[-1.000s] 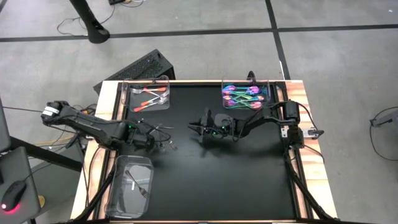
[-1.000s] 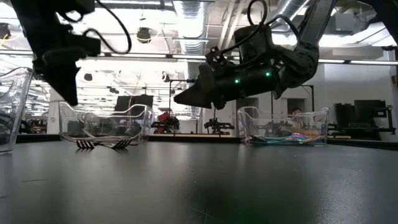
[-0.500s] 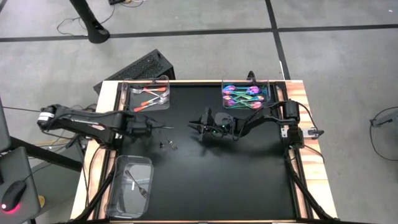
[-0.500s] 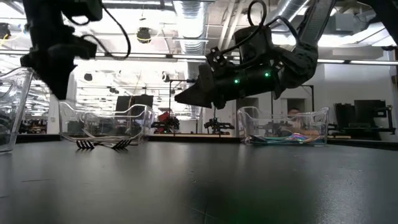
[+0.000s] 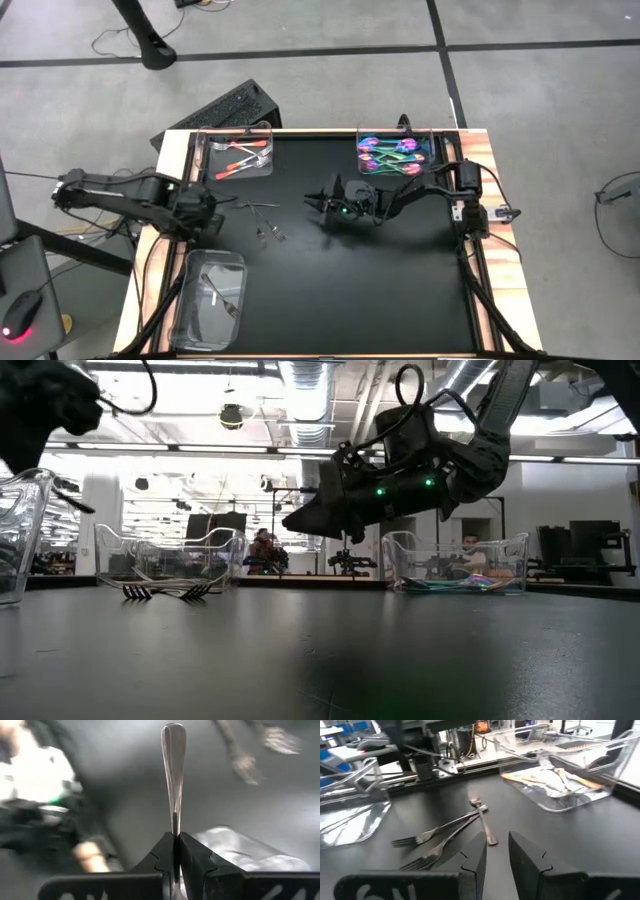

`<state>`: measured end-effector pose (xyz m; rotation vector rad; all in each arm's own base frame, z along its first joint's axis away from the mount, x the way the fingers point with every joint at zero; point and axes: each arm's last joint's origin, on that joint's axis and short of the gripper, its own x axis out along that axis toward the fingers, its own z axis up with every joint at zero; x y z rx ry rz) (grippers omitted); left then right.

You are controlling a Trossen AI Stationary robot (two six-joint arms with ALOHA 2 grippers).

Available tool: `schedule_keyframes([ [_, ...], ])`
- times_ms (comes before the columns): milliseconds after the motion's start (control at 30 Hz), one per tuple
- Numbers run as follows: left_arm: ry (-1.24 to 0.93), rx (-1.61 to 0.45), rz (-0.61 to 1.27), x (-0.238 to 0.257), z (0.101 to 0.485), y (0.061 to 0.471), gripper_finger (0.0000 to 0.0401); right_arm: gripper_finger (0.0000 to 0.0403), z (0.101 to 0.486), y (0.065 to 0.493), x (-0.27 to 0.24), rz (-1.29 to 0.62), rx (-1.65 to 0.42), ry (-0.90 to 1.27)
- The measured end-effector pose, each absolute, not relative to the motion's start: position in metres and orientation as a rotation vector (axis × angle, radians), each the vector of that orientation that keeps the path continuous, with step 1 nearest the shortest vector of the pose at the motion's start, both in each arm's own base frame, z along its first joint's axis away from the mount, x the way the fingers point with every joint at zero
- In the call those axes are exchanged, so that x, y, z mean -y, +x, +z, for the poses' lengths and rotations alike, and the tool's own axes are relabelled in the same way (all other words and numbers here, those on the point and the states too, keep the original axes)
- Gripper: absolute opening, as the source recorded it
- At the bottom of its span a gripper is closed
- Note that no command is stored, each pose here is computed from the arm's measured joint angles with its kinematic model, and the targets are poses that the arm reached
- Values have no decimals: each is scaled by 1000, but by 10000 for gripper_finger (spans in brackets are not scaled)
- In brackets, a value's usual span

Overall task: Sort silverware by color (type)
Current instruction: Put the black fork into bottom transparent bin

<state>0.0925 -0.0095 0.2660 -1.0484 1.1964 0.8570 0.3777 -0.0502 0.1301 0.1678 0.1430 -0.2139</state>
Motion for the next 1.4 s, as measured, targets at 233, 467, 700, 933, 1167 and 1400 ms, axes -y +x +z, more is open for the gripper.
schedule_keyframes([
  [233,-1168,-1169,790,28,268,98,5,105,133,375,72,-267,-113,179],
  [467,-1183,-1259,821,55,261,106,5,105,133,372,83,-294,-108,191],
  [700,-1161,-1367,859,76,253,108,5,105,140,373,82,-120,-45,255],
  [933,-1228,-1490,856,83,253,107,5,105,152,382,73,172,-22,253],
  [1167,-1221,-1372,839,81,266,110,5,105,156,385,73,177,-5,204],
  [1400,-1152,-1128,501,90,304,127,5,105,152,382,85,143,-48,220],
])
